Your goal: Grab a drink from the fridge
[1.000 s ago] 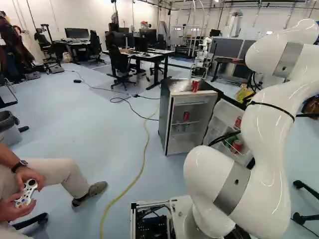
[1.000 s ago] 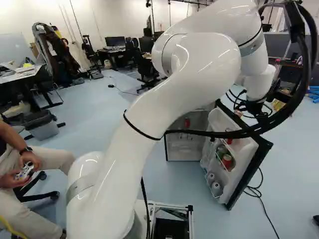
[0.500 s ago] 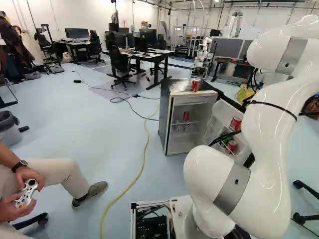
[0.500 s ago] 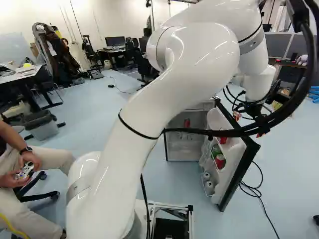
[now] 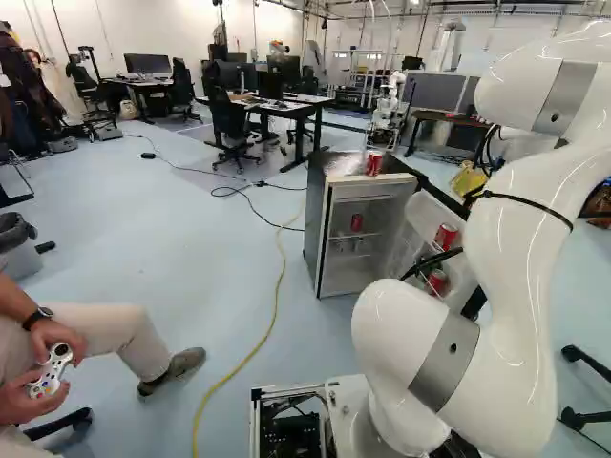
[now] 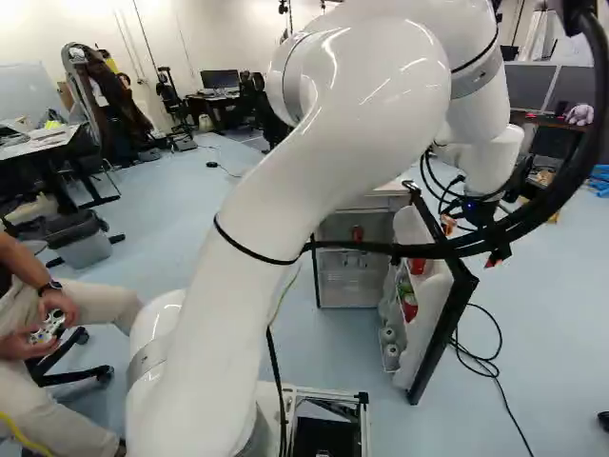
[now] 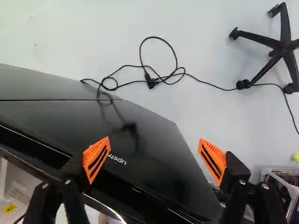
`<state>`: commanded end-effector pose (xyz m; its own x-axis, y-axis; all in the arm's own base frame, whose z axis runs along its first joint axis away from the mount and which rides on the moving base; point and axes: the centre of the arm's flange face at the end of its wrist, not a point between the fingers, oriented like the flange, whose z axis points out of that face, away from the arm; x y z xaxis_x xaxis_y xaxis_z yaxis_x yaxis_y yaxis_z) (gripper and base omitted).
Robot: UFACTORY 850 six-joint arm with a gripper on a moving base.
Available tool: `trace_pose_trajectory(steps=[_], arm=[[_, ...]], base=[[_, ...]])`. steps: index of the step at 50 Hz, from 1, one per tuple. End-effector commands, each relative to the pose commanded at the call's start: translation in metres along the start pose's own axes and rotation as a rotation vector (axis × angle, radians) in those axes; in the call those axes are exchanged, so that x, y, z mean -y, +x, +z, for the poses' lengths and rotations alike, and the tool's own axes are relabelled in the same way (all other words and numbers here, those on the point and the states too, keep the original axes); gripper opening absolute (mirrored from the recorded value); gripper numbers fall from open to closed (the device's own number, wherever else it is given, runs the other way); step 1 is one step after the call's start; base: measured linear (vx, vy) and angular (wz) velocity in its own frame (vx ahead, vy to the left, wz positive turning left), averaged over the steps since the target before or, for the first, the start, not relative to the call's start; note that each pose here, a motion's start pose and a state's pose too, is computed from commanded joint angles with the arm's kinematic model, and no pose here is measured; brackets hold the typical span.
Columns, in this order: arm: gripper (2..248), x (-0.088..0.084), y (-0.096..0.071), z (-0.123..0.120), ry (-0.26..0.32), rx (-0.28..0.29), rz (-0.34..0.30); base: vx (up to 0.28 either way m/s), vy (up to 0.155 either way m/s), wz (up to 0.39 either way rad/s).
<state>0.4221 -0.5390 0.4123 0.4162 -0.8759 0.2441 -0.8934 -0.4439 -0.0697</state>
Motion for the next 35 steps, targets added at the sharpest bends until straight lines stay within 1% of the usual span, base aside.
trace_pose_trajectory(steps=[35], arm=[[247,-0.004,-0.04,-0.011,-0.013,0.071,-0.006]], base=[[0.0,0.0,0.0]])
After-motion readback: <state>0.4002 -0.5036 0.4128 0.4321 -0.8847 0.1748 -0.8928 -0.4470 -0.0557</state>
